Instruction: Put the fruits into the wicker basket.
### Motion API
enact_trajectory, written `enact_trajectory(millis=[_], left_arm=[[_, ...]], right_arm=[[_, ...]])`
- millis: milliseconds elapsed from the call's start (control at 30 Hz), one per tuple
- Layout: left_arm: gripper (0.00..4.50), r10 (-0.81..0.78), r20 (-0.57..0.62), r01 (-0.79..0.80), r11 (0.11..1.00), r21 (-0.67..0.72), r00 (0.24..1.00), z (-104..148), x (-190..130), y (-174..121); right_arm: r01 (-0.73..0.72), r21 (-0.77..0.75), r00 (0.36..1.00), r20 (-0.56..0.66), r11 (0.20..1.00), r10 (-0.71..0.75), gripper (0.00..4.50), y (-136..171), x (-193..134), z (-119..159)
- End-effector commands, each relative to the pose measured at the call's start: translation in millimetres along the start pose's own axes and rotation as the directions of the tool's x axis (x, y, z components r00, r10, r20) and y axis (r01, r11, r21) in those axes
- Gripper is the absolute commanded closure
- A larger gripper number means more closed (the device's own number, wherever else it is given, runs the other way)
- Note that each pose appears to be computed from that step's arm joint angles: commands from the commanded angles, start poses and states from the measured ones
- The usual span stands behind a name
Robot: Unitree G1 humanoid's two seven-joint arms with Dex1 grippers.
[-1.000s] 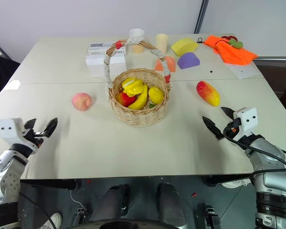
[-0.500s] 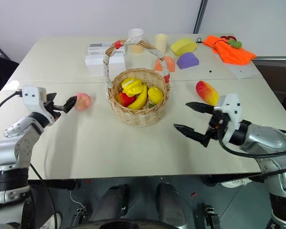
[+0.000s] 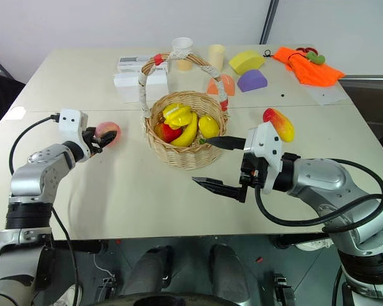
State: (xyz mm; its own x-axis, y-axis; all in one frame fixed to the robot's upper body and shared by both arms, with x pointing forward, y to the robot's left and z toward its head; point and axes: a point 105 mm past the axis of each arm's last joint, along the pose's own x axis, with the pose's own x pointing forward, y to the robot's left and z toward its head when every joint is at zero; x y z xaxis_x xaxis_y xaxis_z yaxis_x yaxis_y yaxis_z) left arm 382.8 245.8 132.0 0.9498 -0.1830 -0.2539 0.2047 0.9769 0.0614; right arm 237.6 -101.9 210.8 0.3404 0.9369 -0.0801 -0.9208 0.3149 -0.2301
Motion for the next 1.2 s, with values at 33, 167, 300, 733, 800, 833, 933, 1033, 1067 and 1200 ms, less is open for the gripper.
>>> enact_trajectory(millis=[33,167,300,733,800,833,933,1033,1067,1200], left_arm=[[2.14,0.022,0.040,-0.024,0.998,0.061,0.999,13,-7,8],[2.14,-0.099,0.181,0.086,0.993,0.079,0.979,38,-39,3],[2.14,-0.461,0.314,0.454,0.885,0.101,0.830,78,-81,-59],[1.24,-0.610,0.237,0.555,0.790,0.261,0.756,100,-27,-174],[0.37,-0.626,0.245,0.567,0.777,0.275,0.740,100,-29,-180],[0.06,-0.639,0.248,0.574,0.766,0.289,0.728,100,-31,-183],[0.06,-0.701,0.263,0.638,0.712,0.293,0.662,97,-46,-185],[0.06,-0.748,0.240,0.688,0.663,0.295,0.618,89,-59,-182],[0.06,-0.758,0.227,0.698,0.652,0.297,0.612,86,-62,-181],[0.06,-0.777,0.170,0.720,0.626,0.298,0.606,69,-72,-176]], right_arm=[[0.011,-0.056,1.000,0.019,0.998,-0.010,0.00,1,-2,8],[0.067,-0.069,0.998,0.025,0.995,-0.065,0.00,-11,-12,11],[0.151,-0.055,0.988,0.048,0.987,-0.149,0.00,-32,-27,15],[0.371,-0.048,0.924,-0.080,0.927,-0.374,0.00,-71,-46,-26],[0.473,-0.064,0.869,-0.131,0.879,-0.477,0.00,-87,-59,-40],[0.527,-0.084,0.833,-0.149,0.846,-0.533,0.00,-97,-66,-46],[0.664,-0.128,0.711,-0.196,0.737,-0.675,0.00,-127,-89,-63],[0.726,-0.162,0.628,-0.240,0.669,-0.740,0.00,-151,-105,-79],[0.737,-0.169,0.609,-0.254,0.655,-0.751,0.00,-157,-108,-83],[0.763,-0.180,0.558,-0.302,0.621,-0.773,0.00,-180,-115,-103]])
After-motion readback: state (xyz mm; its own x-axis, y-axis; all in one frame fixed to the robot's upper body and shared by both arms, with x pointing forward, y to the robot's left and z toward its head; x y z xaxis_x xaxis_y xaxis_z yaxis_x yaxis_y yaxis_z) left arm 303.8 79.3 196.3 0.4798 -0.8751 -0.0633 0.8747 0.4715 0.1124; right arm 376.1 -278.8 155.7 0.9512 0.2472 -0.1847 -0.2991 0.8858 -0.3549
